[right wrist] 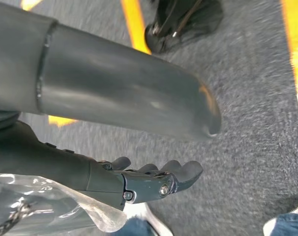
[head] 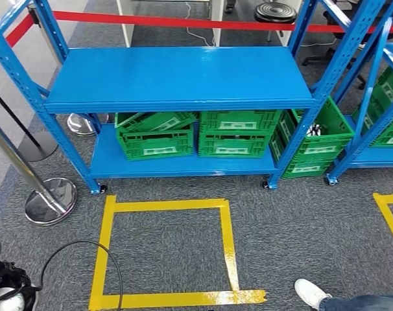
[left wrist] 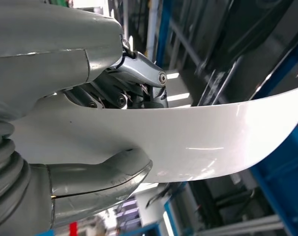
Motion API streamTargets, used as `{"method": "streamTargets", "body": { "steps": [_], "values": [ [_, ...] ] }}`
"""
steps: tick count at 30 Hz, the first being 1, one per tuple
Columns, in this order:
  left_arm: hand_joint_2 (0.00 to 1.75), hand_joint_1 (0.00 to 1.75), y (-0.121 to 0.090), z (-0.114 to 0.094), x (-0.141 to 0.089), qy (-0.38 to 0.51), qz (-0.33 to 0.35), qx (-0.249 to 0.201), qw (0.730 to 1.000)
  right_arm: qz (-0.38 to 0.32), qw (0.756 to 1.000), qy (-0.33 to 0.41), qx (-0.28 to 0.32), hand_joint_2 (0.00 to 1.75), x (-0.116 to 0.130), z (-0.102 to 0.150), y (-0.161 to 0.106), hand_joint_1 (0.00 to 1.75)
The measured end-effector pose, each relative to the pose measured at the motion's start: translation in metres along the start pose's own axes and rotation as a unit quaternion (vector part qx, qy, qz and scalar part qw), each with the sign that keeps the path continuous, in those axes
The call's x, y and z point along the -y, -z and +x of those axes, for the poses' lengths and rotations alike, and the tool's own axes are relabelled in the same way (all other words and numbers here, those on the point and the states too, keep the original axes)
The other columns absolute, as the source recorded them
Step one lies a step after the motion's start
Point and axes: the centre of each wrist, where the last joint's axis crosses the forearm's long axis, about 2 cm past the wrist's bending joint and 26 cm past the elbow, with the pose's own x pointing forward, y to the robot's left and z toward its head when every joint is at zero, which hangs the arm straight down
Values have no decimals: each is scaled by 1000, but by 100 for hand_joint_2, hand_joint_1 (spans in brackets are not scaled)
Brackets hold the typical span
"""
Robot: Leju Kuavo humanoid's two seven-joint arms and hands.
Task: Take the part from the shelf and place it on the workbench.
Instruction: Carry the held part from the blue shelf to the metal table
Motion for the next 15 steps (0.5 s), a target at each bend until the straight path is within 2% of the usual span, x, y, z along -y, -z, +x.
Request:
{"method": "streamTargets", "body": {
  "steps": [10, 15],
  "values": [
    [175, 175, 3, 1, -3, -31, 48, -24, 998, -3, 998, -63, -15, 0, -2, -6, -3, 0],
    [175, 175, 3, 0, -3, -36, 54, -25, 998, -2, 997, -71, -21, 0, -2, -11, -5, 0]
  ]
}}
